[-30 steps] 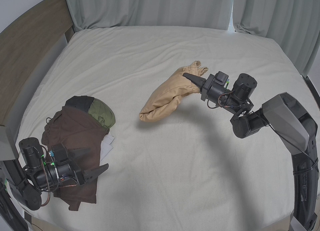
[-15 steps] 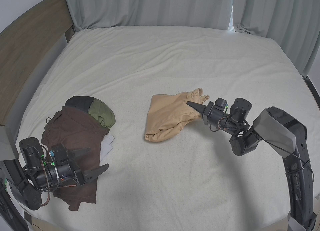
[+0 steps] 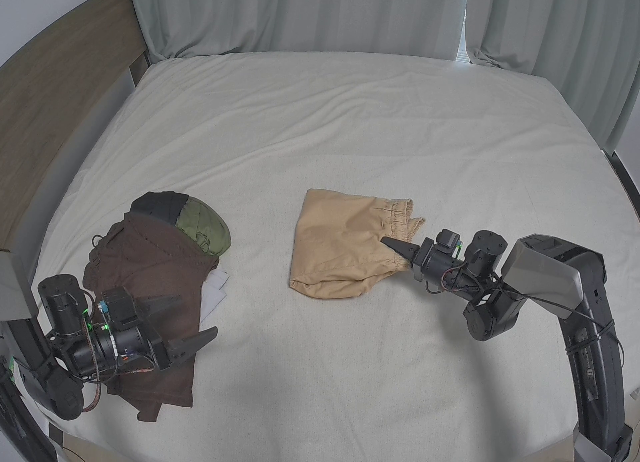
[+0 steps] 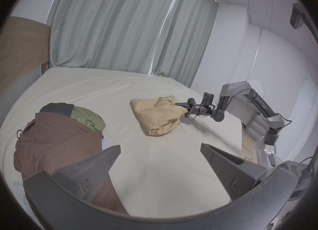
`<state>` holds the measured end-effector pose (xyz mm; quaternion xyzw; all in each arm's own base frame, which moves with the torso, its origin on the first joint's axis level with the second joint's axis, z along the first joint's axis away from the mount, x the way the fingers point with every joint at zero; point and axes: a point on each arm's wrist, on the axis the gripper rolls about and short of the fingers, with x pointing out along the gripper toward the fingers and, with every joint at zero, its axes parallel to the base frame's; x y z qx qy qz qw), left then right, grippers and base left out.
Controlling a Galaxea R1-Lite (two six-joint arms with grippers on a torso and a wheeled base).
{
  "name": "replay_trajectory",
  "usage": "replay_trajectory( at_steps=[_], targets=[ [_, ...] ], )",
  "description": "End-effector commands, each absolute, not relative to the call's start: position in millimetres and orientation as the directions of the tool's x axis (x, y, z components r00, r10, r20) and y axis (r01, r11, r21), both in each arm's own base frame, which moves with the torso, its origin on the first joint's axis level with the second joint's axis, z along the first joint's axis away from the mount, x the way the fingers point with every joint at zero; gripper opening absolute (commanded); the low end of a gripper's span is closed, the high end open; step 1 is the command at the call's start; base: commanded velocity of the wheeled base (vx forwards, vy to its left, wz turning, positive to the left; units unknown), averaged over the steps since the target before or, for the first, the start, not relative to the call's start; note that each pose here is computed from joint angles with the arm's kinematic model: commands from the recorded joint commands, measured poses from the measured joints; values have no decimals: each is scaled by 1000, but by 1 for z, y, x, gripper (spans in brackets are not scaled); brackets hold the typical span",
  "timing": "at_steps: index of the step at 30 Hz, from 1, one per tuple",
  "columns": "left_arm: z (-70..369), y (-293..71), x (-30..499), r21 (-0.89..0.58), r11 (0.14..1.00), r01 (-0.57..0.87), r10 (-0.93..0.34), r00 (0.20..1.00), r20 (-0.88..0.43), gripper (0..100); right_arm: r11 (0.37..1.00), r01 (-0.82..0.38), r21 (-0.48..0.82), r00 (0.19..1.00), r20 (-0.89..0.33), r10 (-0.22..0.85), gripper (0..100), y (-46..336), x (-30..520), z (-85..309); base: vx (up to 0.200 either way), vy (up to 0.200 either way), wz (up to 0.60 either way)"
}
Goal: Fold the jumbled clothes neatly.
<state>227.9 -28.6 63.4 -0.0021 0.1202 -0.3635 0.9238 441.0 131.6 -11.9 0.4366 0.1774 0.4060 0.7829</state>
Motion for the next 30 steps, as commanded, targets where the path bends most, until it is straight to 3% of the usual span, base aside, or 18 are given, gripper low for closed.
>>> replay_trajectory(
  at_steps=[1,9,10,19,30],
  targets=[
    [66,-29,229,-82,734,674,-674,709,-208,100,315,-449,836,625,41,780,0,123,441,-33,0,0,0],
    [66,-29,230,-82,733,675,-675,708,-207,100,342,-440,830,638,21,770,0,116,437,-35,0,0,0],
    [66,-29,230,-82,733,675,-675,708,-207,100,342,-440,830,638,21,770,100,116,437,-35,0,0,0],
    [68,-29,229,-79,734,674,-674,710,-202,100,393,-435,810,654,-16,756,100,105,428,-37,0,0,0],
    [68,-28,229,-82,736,672,-672,712,-202,100,479,-447,756,732,1,682,100,57,417,5,0,0,0]
  ],
)
